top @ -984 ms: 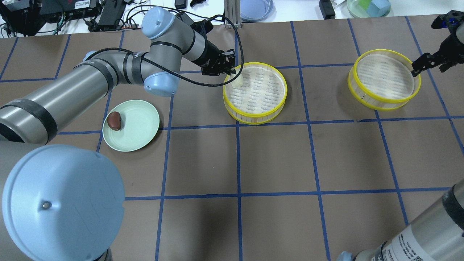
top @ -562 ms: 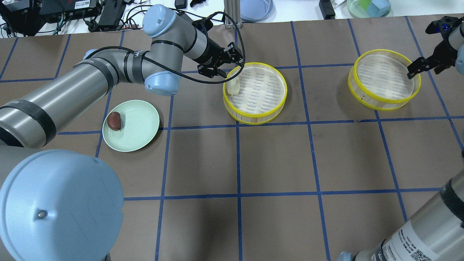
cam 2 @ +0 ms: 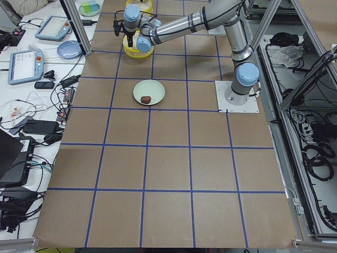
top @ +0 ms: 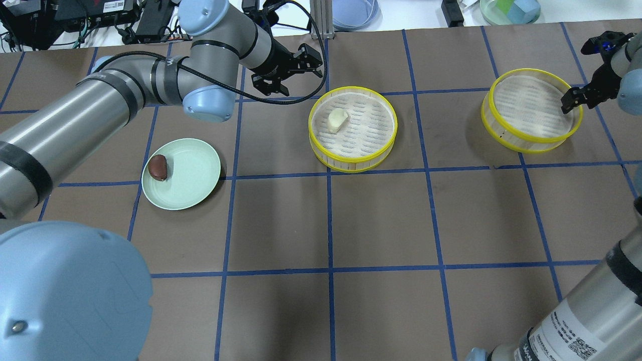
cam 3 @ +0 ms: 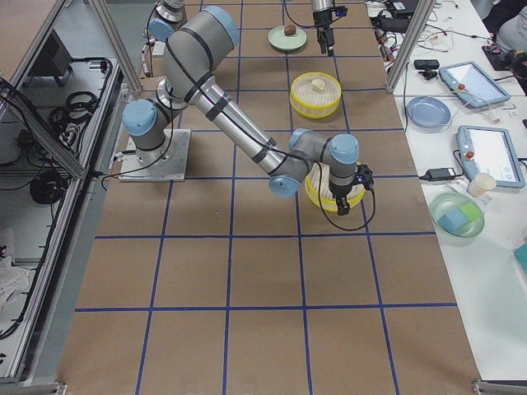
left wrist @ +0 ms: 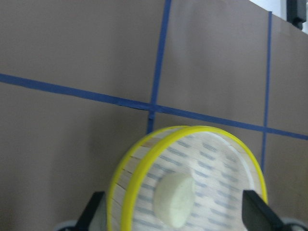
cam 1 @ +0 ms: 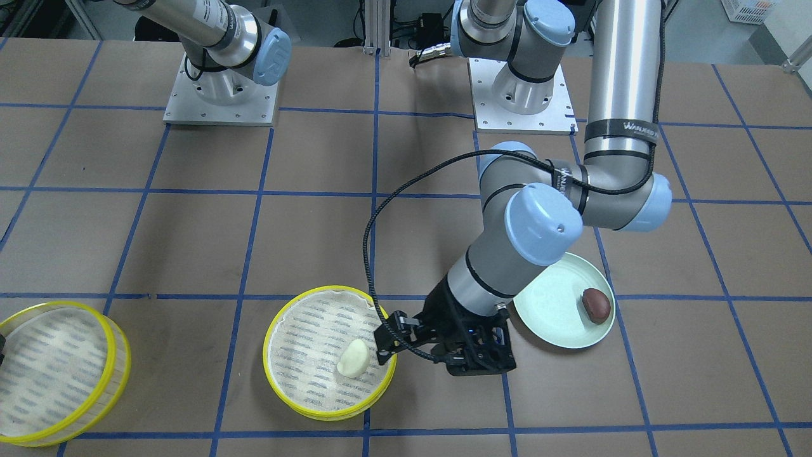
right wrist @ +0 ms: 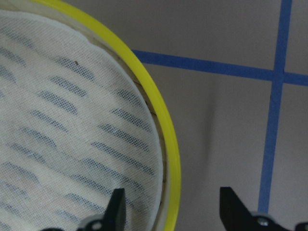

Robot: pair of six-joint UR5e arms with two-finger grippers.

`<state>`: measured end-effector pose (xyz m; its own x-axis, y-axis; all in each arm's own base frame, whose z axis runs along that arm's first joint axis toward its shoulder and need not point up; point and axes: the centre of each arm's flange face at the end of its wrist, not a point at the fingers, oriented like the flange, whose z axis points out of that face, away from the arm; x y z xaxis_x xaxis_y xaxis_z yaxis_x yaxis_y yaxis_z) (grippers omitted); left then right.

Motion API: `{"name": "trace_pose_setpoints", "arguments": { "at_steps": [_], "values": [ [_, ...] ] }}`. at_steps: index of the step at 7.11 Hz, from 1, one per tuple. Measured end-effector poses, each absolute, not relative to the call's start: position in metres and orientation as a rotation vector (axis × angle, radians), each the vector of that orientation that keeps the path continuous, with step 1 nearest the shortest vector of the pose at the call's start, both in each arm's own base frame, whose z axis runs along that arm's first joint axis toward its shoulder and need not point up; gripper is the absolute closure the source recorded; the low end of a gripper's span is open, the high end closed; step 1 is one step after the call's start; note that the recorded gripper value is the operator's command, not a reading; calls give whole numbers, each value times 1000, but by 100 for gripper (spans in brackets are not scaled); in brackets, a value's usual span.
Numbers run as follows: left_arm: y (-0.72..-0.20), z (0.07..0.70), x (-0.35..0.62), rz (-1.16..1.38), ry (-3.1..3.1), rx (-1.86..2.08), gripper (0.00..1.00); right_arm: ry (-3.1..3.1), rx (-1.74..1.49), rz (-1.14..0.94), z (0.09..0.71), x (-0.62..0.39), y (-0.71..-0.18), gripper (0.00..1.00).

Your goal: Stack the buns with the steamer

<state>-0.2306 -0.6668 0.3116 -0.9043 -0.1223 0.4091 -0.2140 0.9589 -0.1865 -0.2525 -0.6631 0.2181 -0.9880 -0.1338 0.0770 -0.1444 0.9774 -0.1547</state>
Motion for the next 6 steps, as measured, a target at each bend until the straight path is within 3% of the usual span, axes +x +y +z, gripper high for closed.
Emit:
{"name": "trace_pose_setpoints", "arguments": {
  "at_steps": [1, 2, 6],
  "values": [
    [-666, 327, -186, 314, -2830, 218, 0, -3057, 216, 244, 218, -253, -663, 94],
    [-660, 339, -141, 274, -2966, 190, 0, -3056, 216, 245, 218, -253, -663, 100],
    [-640, 307, -9, -13, -3225, 125, 0, -3047, 203, 253, 232, -252, -661, 100]
  ]
}}
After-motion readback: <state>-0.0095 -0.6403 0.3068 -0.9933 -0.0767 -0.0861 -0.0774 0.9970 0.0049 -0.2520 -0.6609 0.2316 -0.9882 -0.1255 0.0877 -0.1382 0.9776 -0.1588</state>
